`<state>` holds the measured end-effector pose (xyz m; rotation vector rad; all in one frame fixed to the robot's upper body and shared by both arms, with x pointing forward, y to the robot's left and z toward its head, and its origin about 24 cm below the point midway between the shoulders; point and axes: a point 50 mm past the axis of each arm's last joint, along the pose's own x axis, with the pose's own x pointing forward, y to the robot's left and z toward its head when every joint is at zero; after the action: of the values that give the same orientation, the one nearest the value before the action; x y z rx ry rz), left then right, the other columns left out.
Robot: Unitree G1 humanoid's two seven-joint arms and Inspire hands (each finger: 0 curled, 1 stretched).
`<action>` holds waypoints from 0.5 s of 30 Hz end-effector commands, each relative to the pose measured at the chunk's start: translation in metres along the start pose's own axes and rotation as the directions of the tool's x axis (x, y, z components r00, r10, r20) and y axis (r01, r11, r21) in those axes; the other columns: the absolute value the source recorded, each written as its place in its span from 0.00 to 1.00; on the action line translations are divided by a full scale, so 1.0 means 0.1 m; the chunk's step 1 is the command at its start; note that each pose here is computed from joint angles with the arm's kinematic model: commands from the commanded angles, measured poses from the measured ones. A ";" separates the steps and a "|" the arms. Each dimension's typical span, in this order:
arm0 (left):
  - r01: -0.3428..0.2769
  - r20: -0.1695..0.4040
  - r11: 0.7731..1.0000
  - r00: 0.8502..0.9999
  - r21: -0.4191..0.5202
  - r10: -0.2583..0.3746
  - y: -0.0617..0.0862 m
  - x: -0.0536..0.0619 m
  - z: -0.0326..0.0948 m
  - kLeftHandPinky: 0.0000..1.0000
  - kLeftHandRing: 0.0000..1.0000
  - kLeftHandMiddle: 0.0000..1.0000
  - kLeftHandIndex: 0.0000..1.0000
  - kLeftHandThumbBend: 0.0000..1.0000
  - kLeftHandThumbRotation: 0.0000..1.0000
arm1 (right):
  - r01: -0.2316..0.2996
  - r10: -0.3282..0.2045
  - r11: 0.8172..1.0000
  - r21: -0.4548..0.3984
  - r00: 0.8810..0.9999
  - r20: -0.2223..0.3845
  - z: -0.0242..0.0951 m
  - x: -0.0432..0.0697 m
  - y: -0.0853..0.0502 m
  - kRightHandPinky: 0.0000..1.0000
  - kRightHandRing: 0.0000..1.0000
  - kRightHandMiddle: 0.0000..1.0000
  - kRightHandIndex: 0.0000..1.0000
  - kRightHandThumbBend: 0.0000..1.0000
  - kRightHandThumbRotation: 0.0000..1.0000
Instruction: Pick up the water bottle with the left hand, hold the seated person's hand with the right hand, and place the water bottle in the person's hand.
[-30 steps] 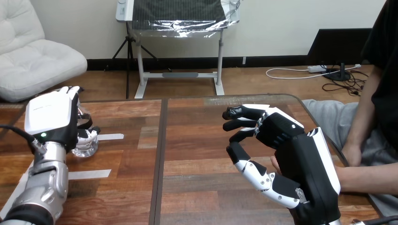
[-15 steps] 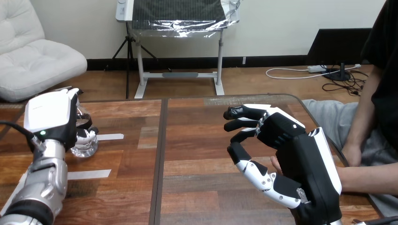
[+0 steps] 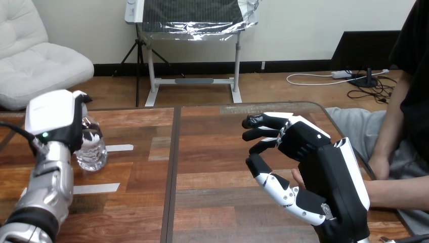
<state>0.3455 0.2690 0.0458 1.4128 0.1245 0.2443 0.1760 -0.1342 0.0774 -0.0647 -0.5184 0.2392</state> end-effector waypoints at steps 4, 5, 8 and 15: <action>0.011 -0.008 0.999 1.000 -0.041 -0.011 0.01 0.04 0.09 0.48 0.57 0.62 0.62 0.66 0.00 | 0.006 -0.005 1.000 -0.007 0.997 0.078 0.12 0.11 -0.02 0.52 0.64 0.70 0.65 0.48 0.00; 0.009 -0.009 0.999 1.000 -0.044 -0.009 0.00 0.03 0.09 0.46 0.54 0.61 0.60 0.68 0.00 | 0.005 -0.005 1.000 -0.005 0.997 0.078 0.12 0.11 -0.02 0.52 0.64 0.69 0.65 0.48 0.00; 0.010 -0.012 0.999 1.000 -0.049 -0.011 -0.02 0.02 0.08 0.43 0.51 0.59 0.57 0.69 0.00 | 0.004 -0.004 1.000 -0.001 0.997 0.079 0.12 0.11 -0.02 0.52 0.64 0.69 0.65 0.48 0.00; 0.020 -0.023 0.999 1.000 -0.048 -0.021 -0.05 0.00 0.07 0.34 0.43 0.53 0.51 0.72 0.00 | 0.003 -0.003 1.000 -0.002 0.997 0.081 0.12 0.11 -0.02 0.52 0.64 0.69 0.65 0.48 0.00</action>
<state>0.3471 0.2660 0.0454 1.3696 0.1378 0.2565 0.1759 -0.1341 0.0772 -0.0640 -0.5172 0.2394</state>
